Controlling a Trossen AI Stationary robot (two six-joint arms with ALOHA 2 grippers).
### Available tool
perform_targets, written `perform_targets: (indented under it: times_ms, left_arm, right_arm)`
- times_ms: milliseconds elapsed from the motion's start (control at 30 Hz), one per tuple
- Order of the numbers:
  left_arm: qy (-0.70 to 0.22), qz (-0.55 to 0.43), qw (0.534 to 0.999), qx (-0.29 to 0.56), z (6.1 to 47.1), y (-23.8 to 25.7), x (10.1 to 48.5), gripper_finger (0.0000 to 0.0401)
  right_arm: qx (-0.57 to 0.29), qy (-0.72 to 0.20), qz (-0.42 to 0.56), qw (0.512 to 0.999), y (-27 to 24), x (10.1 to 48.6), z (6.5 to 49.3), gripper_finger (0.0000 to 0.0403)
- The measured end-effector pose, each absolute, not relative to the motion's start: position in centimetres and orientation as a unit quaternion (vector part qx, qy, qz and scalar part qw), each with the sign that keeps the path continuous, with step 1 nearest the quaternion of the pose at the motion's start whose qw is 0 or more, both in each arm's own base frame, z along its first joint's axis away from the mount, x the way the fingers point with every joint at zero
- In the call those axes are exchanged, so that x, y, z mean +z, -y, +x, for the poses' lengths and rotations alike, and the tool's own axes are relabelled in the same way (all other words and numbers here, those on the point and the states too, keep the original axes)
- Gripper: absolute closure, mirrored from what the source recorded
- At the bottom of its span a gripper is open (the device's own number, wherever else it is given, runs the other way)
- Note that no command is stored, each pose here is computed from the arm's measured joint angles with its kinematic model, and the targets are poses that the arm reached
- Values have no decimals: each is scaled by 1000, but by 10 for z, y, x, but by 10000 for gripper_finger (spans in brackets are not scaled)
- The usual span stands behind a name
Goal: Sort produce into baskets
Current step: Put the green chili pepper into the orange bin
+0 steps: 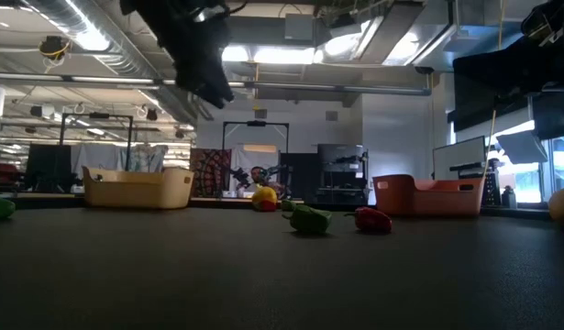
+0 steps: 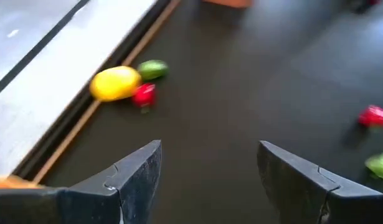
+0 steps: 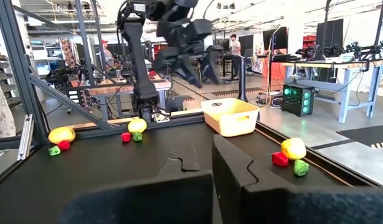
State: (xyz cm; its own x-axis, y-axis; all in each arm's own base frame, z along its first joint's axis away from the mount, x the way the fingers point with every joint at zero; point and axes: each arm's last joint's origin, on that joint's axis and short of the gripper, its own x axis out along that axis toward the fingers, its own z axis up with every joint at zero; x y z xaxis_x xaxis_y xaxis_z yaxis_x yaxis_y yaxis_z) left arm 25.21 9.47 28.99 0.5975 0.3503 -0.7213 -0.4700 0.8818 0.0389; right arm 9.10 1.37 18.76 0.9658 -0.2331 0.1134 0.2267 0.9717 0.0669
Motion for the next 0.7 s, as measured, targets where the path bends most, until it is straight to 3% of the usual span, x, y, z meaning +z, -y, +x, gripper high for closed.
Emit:
perform_targets:
  times_ms: [400,700]
  left_arm:
    - [-331,-29,937,104,290,-34,288,148]
    - [-363,-3,930,49,322,-1,252,148]
  right_arm:
    - [-116,60,27,991,-14,188,91,402]
    - [-116,60,27,991,-14,188,91,402]
